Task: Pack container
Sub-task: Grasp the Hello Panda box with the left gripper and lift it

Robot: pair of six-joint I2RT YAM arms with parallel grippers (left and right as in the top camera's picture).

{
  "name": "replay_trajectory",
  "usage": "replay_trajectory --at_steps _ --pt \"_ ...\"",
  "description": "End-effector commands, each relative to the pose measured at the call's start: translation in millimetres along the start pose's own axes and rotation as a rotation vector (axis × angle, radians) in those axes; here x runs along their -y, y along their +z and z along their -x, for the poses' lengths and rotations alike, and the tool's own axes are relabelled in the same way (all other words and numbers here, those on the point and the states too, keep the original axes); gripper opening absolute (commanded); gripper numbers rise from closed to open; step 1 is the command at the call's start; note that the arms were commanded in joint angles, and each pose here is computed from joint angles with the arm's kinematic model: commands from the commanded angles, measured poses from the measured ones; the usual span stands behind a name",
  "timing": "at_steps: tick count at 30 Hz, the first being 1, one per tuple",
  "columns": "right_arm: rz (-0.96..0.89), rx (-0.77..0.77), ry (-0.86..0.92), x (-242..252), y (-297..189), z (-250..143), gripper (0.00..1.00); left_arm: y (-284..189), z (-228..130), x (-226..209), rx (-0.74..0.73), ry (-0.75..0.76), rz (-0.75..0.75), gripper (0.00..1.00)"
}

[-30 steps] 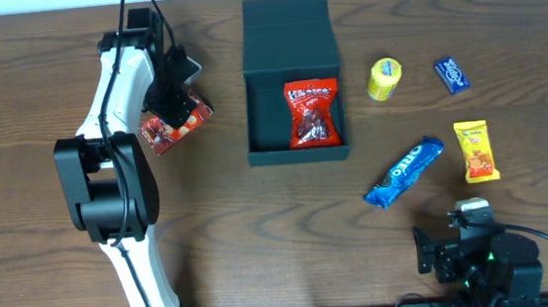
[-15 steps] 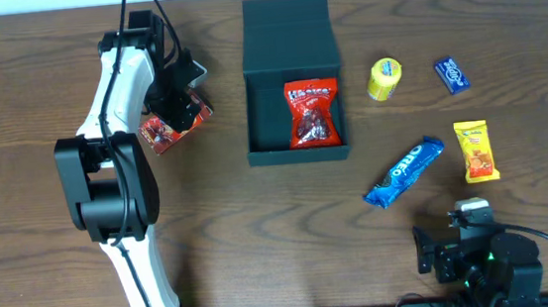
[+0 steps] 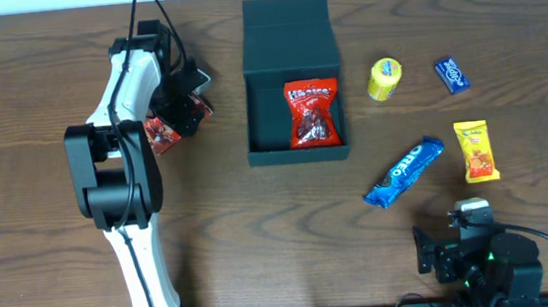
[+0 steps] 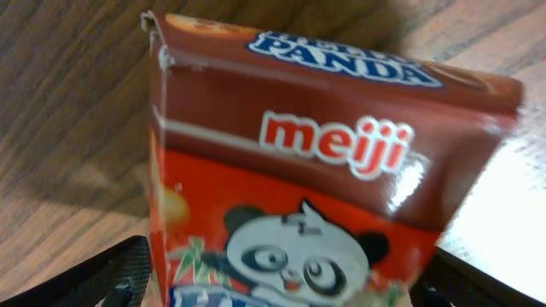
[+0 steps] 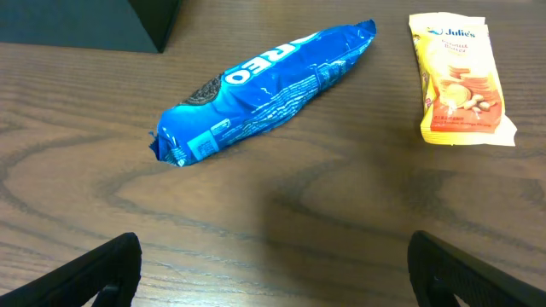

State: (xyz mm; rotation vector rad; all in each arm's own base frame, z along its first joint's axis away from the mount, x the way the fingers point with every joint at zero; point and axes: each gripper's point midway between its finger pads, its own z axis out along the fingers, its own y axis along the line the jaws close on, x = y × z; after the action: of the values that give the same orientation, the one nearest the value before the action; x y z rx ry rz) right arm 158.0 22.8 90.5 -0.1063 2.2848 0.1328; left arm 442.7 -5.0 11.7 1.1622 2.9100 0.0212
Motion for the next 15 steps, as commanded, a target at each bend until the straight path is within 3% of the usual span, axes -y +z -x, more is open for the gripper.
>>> replay_trajectory --at_steps 1,11,15 --pt "0.003 -0.003 -0.007 -0.3 1.0 -2.0 0.99 9.9 -0.8 2.0 -0.019 -0.005 -0.013 0.95" --pt "0.003 -0.003 -0.007 -0.3 1.0 -2.0 0.99 10.8 0.4 4.3 -0.020 -0.017 -0.018 1.00" --pt "0.003 -0.003 -0.007 -0.3 1.0 -2.0 0.99 11.8 -0.2 5.6 -0.023 -0.018 -0.020 0.89"
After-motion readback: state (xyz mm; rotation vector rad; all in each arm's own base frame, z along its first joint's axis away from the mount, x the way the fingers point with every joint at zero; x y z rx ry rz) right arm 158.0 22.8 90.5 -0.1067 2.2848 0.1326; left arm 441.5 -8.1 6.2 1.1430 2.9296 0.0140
